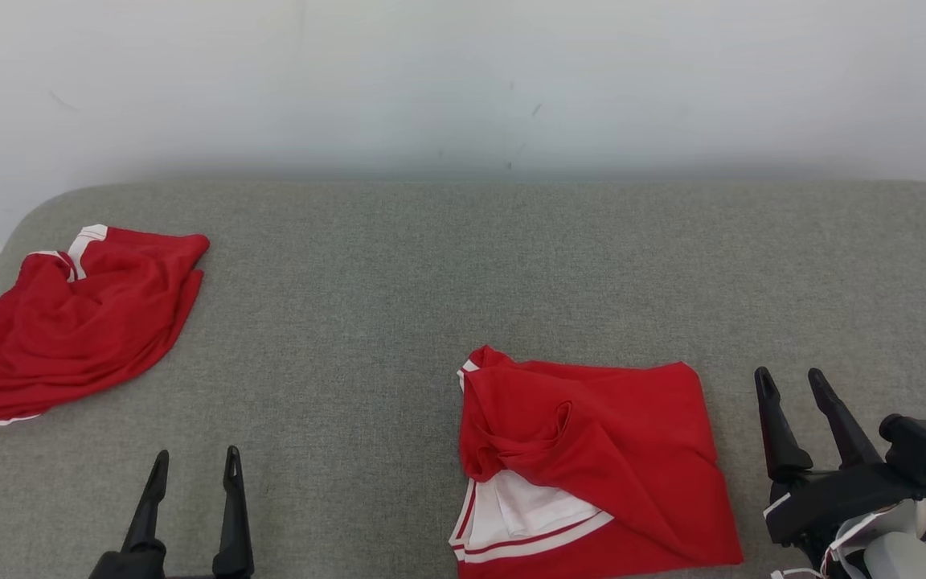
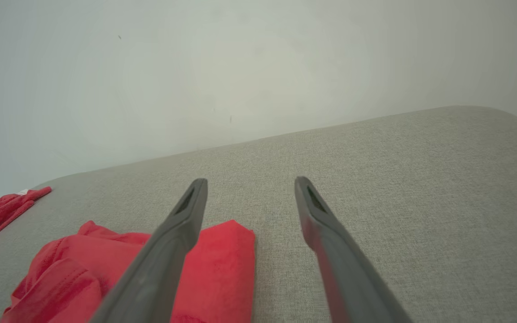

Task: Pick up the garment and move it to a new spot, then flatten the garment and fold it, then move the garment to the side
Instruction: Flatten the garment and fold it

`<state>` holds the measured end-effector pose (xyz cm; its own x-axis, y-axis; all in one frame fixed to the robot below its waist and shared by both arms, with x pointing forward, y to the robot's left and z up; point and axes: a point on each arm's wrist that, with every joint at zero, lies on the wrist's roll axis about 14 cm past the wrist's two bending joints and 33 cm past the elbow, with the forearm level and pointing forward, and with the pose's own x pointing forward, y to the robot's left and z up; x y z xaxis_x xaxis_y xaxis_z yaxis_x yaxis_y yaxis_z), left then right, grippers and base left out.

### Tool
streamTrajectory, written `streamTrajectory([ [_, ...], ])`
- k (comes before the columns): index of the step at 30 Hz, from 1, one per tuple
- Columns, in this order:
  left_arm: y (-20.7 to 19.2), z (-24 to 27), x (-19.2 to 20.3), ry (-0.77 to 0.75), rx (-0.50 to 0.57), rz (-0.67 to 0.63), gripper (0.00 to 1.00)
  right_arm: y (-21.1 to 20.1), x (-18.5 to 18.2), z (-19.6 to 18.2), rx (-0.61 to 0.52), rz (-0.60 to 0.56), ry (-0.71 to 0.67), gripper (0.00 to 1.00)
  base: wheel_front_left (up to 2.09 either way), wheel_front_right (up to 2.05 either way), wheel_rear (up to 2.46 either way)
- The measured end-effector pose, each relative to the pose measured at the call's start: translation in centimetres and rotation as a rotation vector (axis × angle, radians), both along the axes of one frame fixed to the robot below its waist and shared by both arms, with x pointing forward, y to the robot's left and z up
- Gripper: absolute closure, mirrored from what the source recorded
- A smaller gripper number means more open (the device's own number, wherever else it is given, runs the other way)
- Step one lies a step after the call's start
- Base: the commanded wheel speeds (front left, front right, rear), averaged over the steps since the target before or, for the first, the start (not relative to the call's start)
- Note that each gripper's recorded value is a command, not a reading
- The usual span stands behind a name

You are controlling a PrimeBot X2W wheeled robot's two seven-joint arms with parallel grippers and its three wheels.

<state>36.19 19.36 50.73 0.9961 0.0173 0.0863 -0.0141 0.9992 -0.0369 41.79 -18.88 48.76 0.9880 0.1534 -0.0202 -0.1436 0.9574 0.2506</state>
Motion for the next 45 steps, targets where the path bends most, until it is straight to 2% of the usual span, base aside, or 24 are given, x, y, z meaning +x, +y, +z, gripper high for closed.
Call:
streamTrajectory([
  [3,0.1,0.0,0.0,0.001,0.002,0.003,0.0,0.1,-0.1,-0.3,-0.019,0.006,0.005,0.0,0.0,0.0,0.0],
  [4,0.1,0.0,0.0,0.002,0.002,0.002,0.0,0.1,-0.1,-0.4,-0.026,0.01,0.009,0.14,0.0,0.0,0.0],
  [5,0.2,-0.1,0.0,0.002,0.002,0.004,0.0,0.2,-0.1,-0.6,-0.03,0.015,0.015,0.65,0.0,0.0,0.0],
  [6,0.2,-0.1,0.0,0.002,0.002,0.002,0.0,0.4,-0.2,-1.0,-0.04,0.023,0.024,0.95,0.0,0.0,0.0],
  [7,0.2,-0.1,0.0,0.003,0.003,0.002,0.0,0.7,-0.3,-1.4,-0.05,0.034,0.036,1.0,0.0,0.0,0.0],
  [23,1.4,-0.2,-0.6,0.009,0.013,0.034,0.0,6.4,-1.2,-7.8,-0.193,0.26,0.23,1.0,0.0,0.0,0.0],
  [32,2.2,-0.3,-0.9,0.013,0.014,0.057,0.0,11.0,-2.0,-9.2,-0.203,0.399,0.275,1.0,0.0,0.0,0.0],
  [39,2.5,-0.4,-1.1,0.017,0.013,0.067,0.0,15.2,-3.1,-8.6,-0.152,0.504,0.252,1.0,0.0,0.0,0.0],
  [45,2.5,-0.5,-1.1,0.02,0.009,0.07,0.0,18.4,-5.5,-8.9,-0.128,0.603,0.26,1.0,0.0,0.0,0.0],
])
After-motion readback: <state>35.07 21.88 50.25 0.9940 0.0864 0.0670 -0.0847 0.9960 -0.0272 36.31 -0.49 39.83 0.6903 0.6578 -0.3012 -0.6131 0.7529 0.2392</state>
